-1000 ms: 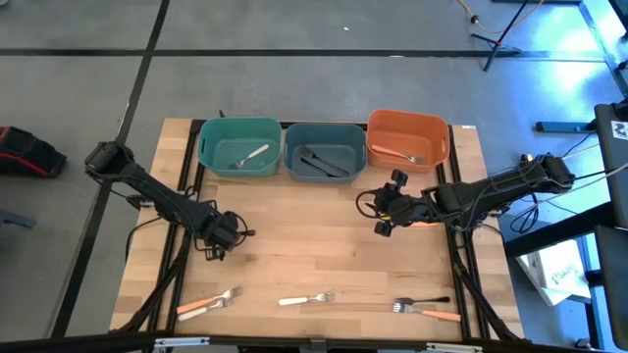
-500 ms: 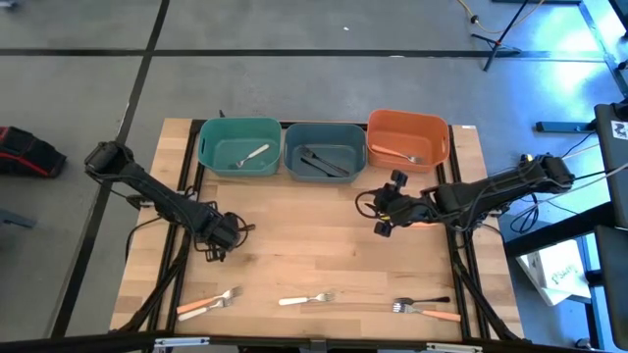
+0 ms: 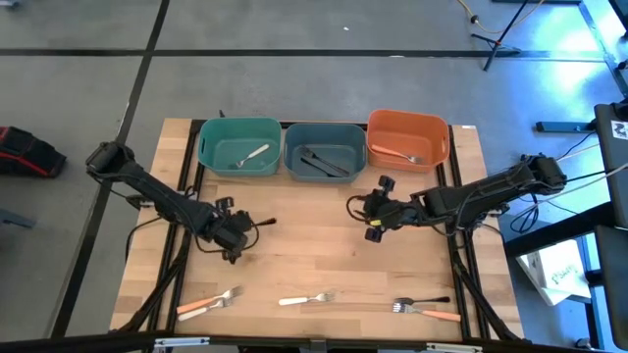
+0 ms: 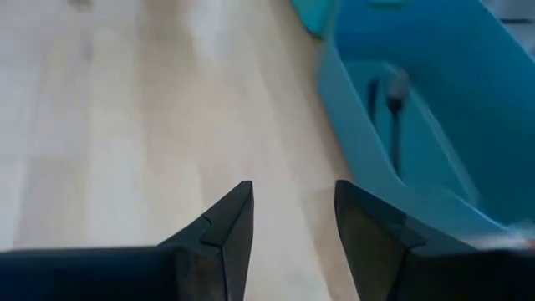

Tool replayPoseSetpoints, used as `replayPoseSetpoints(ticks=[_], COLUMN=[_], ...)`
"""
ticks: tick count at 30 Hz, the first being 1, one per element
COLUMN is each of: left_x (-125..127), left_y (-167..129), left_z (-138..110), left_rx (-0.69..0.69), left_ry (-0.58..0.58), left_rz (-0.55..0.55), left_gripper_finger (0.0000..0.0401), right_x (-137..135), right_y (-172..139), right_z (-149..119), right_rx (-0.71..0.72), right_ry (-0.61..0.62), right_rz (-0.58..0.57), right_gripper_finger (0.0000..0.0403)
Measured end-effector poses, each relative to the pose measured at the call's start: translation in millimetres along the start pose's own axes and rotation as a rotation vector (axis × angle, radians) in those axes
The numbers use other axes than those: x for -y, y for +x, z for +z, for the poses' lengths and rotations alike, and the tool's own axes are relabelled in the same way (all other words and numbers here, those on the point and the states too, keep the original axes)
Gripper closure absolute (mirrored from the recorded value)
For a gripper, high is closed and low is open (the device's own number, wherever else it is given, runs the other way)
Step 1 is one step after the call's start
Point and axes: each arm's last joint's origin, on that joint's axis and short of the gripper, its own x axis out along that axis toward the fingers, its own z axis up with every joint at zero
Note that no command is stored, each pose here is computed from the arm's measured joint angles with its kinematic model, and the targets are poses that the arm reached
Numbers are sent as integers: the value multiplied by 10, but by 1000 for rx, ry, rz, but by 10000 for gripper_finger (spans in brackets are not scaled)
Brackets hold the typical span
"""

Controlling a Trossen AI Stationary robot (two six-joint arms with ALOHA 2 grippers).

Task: Sort silverware by color (type)
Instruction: Put the left black fork into the blue bin

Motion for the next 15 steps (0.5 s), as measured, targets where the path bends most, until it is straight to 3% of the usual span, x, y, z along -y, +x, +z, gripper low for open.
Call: replayPoseSetpoints(ticks=[9, 15], left_x=[216, 308], left_y=[-116, -220], left_z=[212, 388], left_rx=[428, 634], left_ry=[70, 140], left_rz=[64, 74], left_gripper_finger=[385, 385], right_x=[-223, -373], right_y=[339, 567], right_z=[112, 152], right_rx=[136, 236], right_ry=[-90, -135], right_rz=[68, 124], right_gripper_finger=[246, 246])
